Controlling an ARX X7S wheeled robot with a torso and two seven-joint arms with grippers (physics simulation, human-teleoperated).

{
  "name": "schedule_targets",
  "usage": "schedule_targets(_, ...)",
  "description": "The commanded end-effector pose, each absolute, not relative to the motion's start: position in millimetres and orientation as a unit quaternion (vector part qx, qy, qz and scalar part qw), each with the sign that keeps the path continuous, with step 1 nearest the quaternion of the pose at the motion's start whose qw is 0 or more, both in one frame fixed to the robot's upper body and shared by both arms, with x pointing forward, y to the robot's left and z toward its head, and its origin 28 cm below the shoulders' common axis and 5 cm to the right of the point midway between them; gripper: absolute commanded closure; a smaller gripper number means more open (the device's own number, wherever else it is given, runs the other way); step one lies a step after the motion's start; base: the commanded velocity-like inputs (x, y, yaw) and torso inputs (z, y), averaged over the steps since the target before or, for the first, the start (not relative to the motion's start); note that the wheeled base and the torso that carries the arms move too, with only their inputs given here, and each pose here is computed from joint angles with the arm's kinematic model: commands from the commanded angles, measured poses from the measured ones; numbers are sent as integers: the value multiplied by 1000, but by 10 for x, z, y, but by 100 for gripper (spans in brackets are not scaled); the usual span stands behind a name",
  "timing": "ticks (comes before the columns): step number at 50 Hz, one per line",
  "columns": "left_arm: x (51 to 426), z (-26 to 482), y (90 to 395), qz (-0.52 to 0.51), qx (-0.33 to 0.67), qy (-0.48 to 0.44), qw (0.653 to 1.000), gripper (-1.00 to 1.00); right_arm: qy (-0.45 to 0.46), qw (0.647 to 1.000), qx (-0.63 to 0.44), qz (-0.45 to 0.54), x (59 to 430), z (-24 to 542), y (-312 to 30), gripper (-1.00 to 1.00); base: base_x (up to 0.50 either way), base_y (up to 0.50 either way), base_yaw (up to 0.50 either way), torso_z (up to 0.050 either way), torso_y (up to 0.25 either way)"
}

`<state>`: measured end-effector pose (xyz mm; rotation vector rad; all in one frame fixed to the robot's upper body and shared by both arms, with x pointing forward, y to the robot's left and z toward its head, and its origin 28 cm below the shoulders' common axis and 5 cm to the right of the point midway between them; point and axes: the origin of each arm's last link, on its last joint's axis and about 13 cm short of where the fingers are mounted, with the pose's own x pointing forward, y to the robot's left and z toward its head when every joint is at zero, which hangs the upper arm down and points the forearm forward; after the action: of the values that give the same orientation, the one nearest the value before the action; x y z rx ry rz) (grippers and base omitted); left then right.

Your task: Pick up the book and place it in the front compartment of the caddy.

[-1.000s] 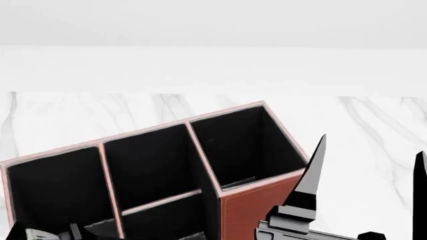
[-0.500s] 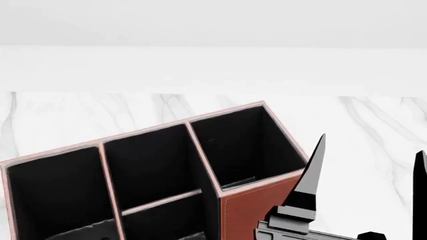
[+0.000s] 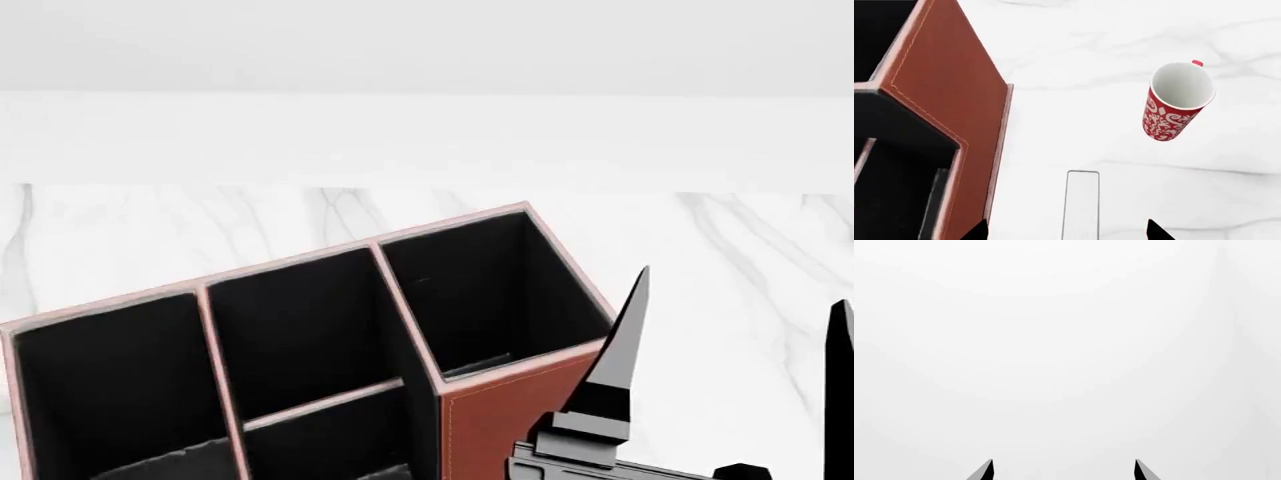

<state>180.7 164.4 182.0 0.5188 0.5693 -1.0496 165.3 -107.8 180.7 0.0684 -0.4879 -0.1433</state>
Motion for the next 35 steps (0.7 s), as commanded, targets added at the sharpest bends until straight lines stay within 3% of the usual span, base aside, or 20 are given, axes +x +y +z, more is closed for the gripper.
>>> schedule_targets(1, 1823, 1813, 1511, -526, 223, 274, 774, -100, -251, 965, 33, -69, 1659, 1829, -1089, -100, 0, 0, 0, 0, 0)
schedule_targets(35, 1814, 1277, 1446, -510, 255, 330, 752, -100, -256, 964, 35, -70, 1646, 1848, -1108, -100, 0, 0, 0, 0, 0)
